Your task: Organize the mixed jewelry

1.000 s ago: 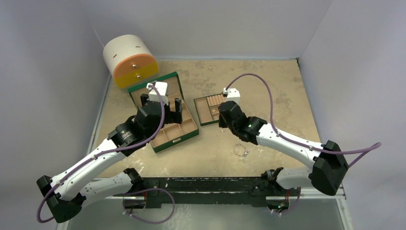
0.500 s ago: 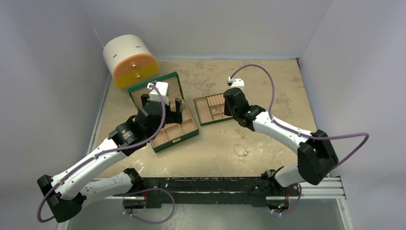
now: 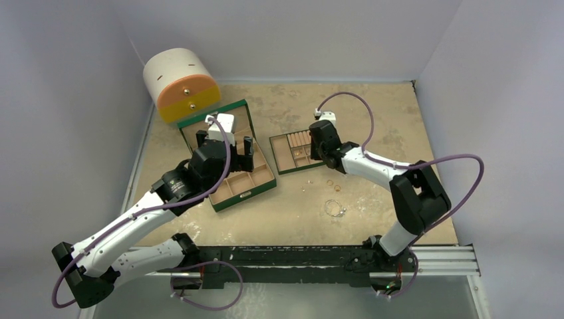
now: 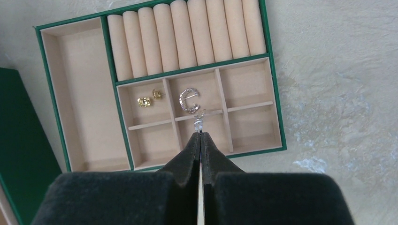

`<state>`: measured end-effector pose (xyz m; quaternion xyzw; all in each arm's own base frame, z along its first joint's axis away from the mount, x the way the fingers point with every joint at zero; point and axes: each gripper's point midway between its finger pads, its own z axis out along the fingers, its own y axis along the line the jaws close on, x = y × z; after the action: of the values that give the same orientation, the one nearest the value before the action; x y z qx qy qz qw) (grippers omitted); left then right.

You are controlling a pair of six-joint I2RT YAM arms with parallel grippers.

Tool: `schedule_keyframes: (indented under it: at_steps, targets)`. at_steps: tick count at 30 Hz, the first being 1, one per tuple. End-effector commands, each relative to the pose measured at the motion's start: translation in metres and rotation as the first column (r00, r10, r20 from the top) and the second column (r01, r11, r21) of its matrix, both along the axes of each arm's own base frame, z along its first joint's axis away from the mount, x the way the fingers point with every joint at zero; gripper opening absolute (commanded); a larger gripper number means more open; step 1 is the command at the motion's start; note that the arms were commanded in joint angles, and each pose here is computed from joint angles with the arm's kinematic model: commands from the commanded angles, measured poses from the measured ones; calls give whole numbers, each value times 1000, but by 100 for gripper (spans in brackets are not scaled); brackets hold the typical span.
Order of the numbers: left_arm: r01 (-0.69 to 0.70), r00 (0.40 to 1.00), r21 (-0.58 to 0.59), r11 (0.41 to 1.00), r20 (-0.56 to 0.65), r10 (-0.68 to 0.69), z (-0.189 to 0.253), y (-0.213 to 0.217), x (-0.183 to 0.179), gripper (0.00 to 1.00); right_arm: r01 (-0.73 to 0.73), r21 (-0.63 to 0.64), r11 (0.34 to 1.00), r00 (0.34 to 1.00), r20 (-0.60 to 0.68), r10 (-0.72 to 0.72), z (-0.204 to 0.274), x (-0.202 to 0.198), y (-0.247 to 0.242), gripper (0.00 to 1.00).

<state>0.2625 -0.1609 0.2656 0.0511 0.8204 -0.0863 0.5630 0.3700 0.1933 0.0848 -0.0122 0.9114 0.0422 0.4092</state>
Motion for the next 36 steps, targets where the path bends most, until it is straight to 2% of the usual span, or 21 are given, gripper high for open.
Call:
schedule_keyframes:
  at_steps: [1, 24, 31, 36]
  targets:
    - [-12, 999, -26, 1000, 53, 13, 24, 1, 5, 97, -5, 58, 998, 997, 75, 1, 20, 25, 11, 0]
    - [-16, 998, -22, 1000, 54, 17, 24, 2, 5, 97, 17, 38, 999, 1000, 17, -17, -10, 38, 13, 0]
    - [-18, 998, -26, 999, 57, 19, 25, 2, 5, 97, 14, 59, 998, 1000, 14, -15, -6, 37, 17, 16]
    - [-16, 998, -28, 999, 57, 17, 25, 2, 4, 97, 18, 63, 998, 999, 27, -19, 3, 35, 14, 23]
